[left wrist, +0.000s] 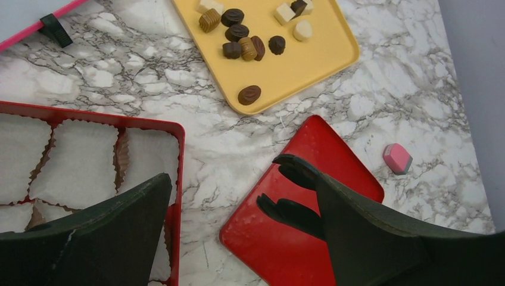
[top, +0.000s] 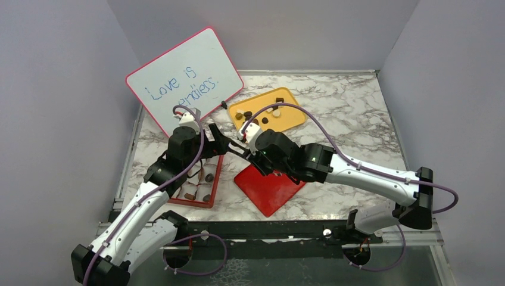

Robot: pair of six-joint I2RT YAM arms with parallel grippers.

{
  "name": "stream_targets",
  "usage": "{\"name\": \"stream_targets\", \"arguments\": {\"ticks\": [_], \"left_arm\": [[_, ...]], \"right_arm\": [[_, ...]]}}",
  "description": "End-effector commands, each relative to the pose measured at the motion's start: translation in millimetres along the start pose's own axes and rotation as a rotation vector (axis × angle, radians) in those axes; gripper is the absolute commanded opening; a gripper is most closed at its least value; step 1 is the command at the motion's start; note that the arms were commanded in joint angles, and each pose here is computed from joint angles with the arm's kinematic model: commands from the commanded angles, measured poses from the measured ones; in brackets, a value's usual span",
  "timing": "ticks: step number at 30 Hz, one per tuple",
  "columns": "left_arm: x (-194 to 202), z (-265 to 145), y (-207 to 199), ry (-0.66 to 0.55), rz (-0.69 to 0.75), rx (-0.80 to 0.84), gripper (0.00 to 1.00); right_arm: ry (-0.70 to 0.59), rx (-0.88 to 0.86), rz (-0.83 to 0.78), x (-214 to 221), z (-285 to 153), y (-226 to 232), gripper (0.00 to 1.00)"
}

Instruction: Pack the chocolate

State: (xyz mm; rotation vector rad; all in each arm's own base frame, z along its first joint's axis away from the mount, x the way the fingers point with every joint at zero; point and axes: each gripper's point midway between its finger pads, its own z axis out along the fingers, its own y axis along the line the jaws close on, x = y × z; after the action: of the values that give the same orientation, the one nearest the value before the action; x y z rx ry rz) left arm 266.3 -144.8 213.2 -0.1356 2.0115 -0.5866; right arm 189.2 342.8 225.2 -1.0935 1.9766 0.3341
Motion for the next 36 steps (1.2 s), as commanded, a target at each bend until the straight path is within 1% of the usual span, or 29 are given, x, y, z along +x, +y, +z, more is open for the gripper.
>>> {"name": "stream_targets", "arguments": {"ticks": [1, 5, 11, 14, 18, 22, 25, 28, 36], "left_arm": [[15, 4, 8, 0.047, 0.011, -0.026, 0.91], [15, 2, 7, 0.045, 0.016, -0.017, 0.91], [3, -9, 1, -0.004, 0.031, 0.016, 0.93], [-8, -20, -4, -0.052, 0.032, 0.042, 0.96], [-27, -40, -5, -0.147, 0.061, 0.058, 0.97], [-40, -56, 7, -0.238, 0.097, 0.013, 0.99], [-45, -65, 14, -0.282, 0.115, -0.012, 0.99], [-47, -69, 17, -0.305, 0.120, -0.021, 0.99], [-44, -68, 17, -0.292, 0.135, -0.015, 0.99]], "right_arm": [[-0.127, 0.001, 0.050, -27, -18, -4, 0.36], [-0.095, 0.020, 0.045, -19, -13, -5, 0.36], [-0.041, 0.071, 0.046, -7, -4, -11, 0.36], [-0.012, 0.121, 0.040, 0, 1, -19, 0.36], [0.026, 0.155, 0.053, 7, 12, -31, 0.36], [0.040, 0.154, 0.091, 10, 25, -45, 0.36], [0.062, 0.161, 0.107, 15, 38, -55, 0.36], [0.088, 0.163, 0.122, 20, 52, -64, 0.36], [0.128, 0.165, 0.177, 31, 85, -97, 0.36]]}}
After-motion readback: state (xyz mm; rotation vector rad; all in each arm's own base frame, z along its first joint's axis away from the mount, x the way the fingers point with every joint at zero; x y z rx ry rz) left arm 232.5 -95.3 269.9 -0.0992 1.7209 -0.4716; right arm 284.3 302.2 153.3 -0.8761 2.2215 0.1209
